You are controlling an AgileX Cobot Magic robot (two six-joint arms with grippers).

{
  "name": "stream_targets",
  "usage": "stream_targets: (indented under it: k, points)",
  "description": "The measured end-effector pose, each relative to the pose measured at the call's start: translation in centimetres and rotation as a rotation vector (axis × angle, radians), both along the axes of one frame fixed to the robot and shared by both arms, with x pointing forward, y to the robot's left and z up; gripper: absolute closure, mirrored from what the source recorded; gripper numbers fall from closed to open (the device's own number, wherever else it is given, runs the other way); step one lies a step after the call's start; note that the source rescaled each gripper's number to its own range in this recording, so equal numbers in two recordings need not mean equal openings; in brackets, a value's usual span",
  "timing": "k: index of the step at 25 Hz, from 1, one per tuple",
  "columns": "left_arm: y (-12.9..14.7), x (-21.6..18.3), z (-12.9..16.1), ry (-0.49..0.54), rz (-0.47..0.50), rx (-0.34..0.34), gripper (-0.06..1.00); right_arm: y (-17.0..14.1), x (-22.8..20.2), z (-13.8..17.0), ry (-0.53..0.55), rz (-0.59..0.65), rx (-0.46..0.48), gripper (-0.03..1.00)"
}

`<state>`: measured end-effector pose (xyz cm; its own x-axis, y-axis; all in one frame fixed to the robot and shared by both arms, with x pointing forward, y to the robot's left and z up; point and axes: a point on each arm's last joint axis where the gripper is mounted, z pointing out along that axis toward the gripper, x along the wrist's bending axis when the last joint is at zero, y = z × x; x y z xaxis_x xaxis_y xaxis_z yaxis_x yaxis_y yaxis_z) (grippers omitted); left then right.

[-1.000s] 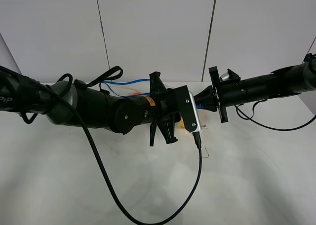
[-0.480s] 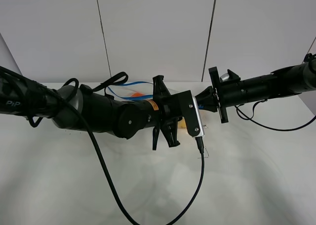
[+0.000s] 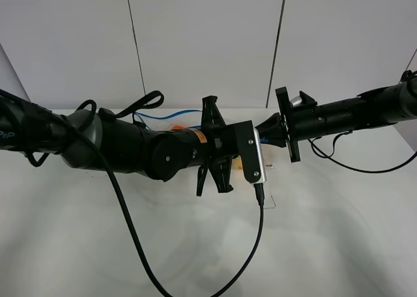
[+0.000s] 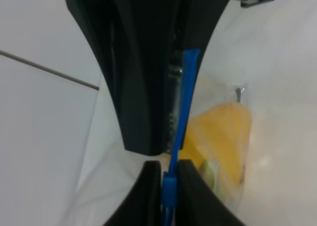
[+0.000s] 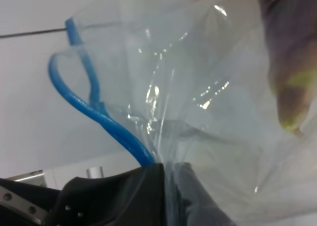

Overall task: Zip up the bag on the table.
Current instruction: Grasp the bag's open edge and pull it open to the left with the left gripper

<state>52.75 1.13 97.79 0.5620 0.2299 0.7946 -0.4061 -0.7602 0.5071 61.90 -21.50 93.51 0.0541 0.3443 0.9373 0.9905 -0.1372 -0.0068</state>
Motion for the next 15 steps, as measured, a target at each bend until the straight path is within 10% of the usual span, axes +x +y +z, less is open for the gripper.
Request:
stream_targets:
  k: [15]
  points:
    - [5.8,3.7,2.0,-0.008,0.132,0.045,0.94,0.4,0.2,0.0,-0.002,-0.013,-0.003,0.97]
